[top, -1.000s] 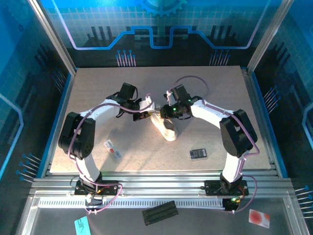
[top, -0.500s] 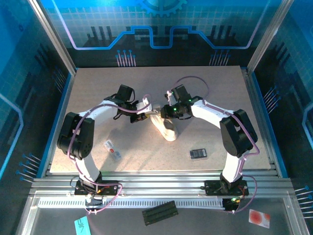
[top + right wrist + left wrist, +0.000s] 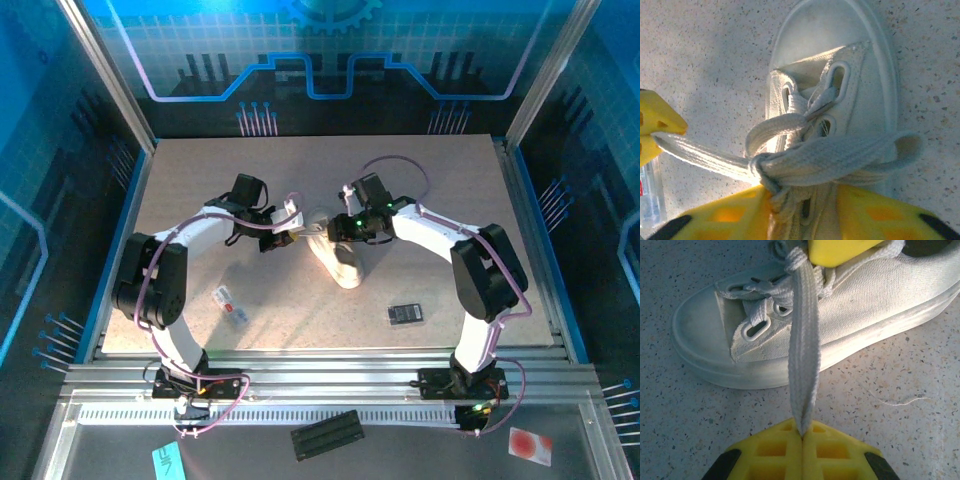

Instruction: Tie the shoes

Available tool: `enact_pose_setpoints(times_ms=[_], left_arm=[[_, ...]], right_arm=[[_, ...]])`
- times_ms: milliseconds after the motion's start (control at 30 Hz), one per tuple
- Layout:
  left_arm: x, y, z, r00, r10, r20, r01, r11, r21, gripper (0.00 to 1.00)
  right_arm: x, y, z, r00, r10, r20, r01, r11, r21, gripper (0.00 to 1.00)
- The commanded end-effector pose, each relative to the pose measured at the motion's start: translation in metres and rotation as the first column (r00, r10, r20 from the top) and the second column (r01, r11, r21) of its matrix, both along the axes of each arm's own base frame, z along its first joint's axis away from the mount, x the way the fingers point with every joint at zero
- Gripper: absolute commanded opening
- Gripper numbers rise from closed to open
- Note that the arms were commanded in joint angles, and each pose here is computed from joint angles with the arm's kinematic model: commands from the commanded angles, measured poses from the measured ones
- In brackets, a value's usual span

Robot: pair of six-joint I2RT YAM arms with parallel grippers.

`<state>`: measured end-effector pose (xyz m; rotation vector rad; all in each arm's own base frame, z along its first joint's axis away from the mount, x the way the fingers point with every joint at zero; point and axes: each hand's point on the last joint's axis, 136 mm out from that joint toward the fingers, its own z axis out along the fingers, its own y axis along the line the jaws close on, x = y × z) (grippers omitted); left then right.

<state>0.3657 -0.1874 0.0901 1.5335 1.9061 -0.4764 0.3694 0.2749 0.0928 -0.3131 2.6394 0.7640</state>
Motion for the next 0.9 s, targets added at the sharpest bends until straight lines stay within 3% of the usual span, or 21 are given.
enact_pose_setpoints(times_ms=[0,167,300,500,633,867], left_arm=[[-0.001,0.002,0.008,1.000,0.004,0.004,-0.004,1.000,-0.016,0.17],[0.007,0.000,0.022,0.998,0.045,0.035,-0.043,0.998,-0.055,0.36],[0.011,0.003,0.035,0.994,0.099,0.053,-0.095,0.992,-0.078,0.42],[0.000,-0.005,0.053,0.980,0.196,0.046,-0.188,0.973,-0.132,0.44],[-0.010,-0.009,0.056,0.960,0.279,0.028,-0.273,0.952,-0.140,0.46],[-0.024,-0.059,0.055,0.917,0.390,-0.086,-0.399,0.893,-0.207,0.49]], right_arm=[[-0.002,-0.006,0.023,1.000,-0.006,0.008,0.006,1.000,0.030,0.47],[-0.005,-0.014,0.054,1.000,0.010,0.001,-0.010,0.994,0.105,0.53],[-0.002,-0.034,0.071,1.000,-0.024,0.013,0.021,0.986,0.166,0.54],[0.014,-0.064,0.060,0.996,-0.083,0.027,0.074,0.968,0.240,0.53],[0.024,-0.060,0.051,0.996,-0.071,0.051,0.051,0.945,0.322,0.53],[0.032,-0.047,0.025,0.997,-0.043,0.064,0.014,0.918,0.397,0.54]])
